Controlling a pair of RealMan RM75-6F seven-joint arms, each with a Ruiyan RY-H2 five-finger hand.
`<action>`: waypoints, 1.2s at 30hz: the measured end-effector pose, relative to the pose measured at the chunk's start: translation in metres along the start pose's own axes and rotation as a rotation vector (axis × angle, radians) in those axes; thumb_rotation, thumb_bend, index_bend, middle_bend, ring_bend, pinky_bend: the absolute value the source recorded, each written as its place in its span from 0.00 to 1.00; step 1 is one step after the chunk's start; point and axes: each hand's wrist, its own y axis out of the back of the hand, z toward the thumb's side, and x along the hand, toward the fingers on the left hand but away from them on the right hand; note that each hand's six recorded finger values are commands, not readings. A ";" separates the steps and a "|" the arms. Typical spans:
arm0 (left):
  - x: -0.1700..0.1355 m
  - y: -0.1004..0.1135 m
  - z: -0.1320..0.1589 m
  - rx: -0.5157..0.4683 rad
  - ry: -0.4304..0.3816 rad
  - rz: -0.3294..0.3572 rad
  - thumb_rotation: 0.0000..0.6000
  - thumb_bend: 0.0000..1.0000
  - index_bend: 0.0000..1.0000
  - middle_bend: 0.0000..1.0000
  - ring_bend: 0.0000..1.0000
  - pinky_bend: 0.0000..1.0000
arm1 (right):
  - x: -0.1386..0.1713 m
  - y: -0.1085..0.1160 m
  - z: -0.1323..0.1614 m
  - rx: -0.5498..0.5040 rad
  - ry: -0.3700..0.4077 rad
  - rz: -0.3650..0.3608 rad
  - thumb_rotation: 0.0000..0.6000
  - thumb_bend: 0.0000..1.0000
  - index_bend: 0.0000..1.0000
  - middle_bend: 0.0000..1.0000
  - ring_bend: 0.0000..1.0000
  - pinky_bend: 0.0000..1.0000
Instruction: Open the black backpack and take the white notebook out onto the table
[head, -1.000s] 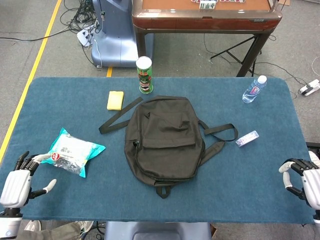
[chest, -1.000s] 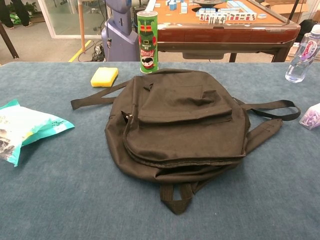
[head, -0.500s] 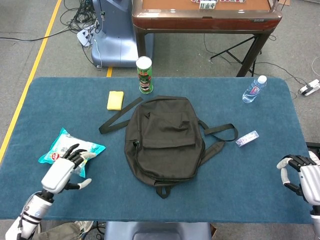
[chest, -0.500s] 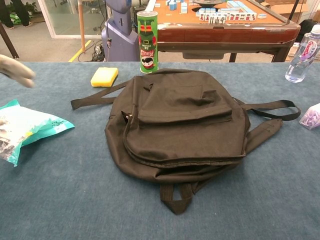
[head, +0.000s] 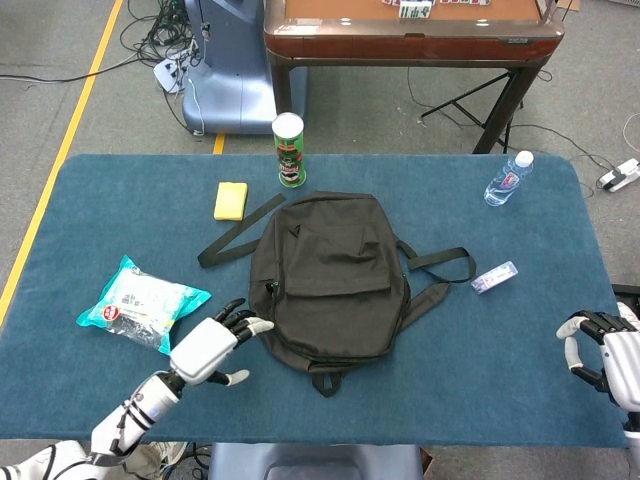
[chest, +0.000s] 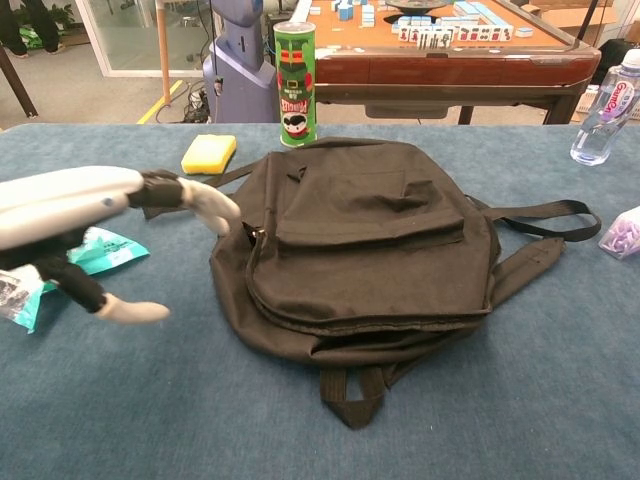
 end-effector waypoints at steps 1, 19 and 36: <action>0.004 -0.003 0.003 0.003 -0.005 -0.003 1.00 0.25 0.20 0.23 0.16 0.02 | 0.000 0.000 0.000 0.000 0.000 0.000 1.00 0.51 0.52 0.44 0.37 0.39; 0.087 -0.052 0.032 0.007 0.038 -0.068 1.00 0.25 0.22 0.23 0.16 0.02 | 0.004 0.008 -0.010 0.001 -0.024 -0.013 1.00 0.51 0.52 0.44 0.37 0.39; 0.133 -0.055 0.036 -0.070 0.138 -0.005 1.00 0.48 0.52 0.47 0.41 0.05 | 0.003 0.009 -0.014 0.001 -0.033 -0.015 1.00 0.51 0.52 0.44 0.37 0.39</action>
